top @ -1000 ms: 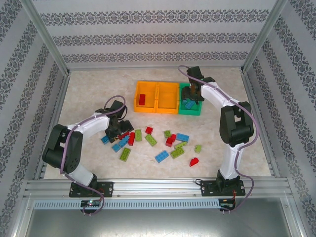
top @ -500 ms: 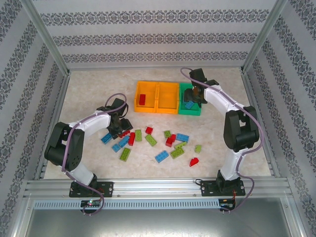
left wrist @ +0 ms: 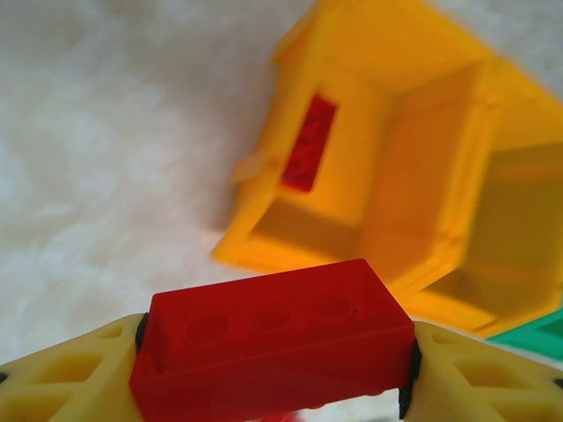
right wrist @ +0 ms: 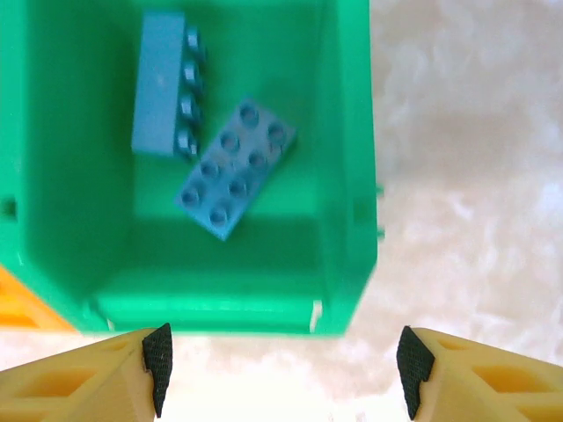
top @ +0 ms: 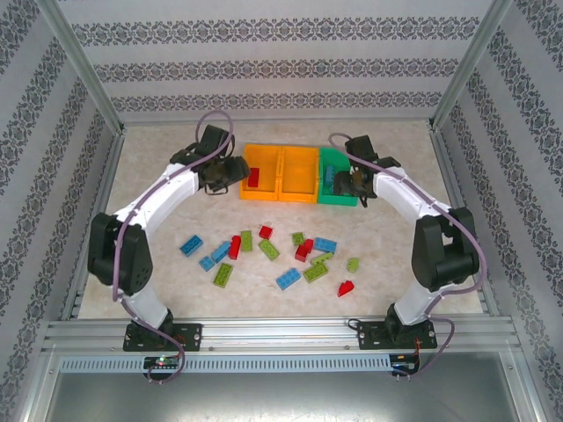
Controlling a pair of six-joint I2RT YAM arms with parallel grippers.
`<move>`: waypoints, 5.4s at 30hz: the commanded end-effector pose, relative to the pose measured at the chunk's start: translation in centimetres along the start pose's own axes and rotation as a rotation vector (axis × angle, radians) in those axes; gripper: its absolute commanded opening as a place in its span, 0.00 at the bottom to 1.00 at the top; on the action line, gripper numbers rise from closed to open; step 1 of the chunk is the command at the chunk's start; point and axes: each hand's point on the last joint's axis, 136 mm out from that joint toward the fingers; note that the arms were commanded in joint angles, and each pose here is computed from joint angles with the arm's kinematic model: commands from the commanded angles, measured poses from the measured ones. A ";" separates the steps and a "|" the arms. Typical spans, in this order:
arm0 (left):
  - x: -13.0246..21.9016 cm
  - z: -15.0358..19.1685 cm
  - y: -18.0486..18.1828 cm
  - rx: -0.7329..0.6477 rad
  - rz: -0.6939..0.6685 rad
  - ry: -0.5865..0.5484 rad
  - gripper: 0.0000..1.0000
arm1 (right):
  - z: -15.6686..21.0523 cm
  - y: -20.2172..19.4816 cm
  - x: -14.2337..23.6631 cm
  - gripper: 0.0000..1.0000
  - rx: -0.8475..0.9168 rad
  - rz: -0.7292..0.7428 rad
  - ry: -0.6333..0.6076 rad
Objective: Sort the legos into containers by color
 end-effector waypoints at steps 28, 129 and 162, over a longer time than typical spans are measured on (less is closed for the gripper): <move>-8.0 -2.3 -6.5 -0.108 0.115 0.107 0.90 | 21.0 0.2 4.3 0.67 -0.208 -0.049 0.497; -0.5 12.7 21.4 0.333 -0.353 0.217 0.74 | -5.4 9.9 -0.3 0.61 0.048 -0.197 -0.042; -4.1 4.2 -17.0 -0.221 0.521 0.227 0.42 | 5.4 -4.6 1.3 0.64 -0.248 -0.011 0.023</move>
Point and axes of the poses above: each hand's point on the last joint's axis, 136 mm out from that joint toward the fingers, its own x axis back along the fingers, its own y axis along the line the jaws close on, z = x × y, and after that the axes turned 4 degrees about x, right-handed
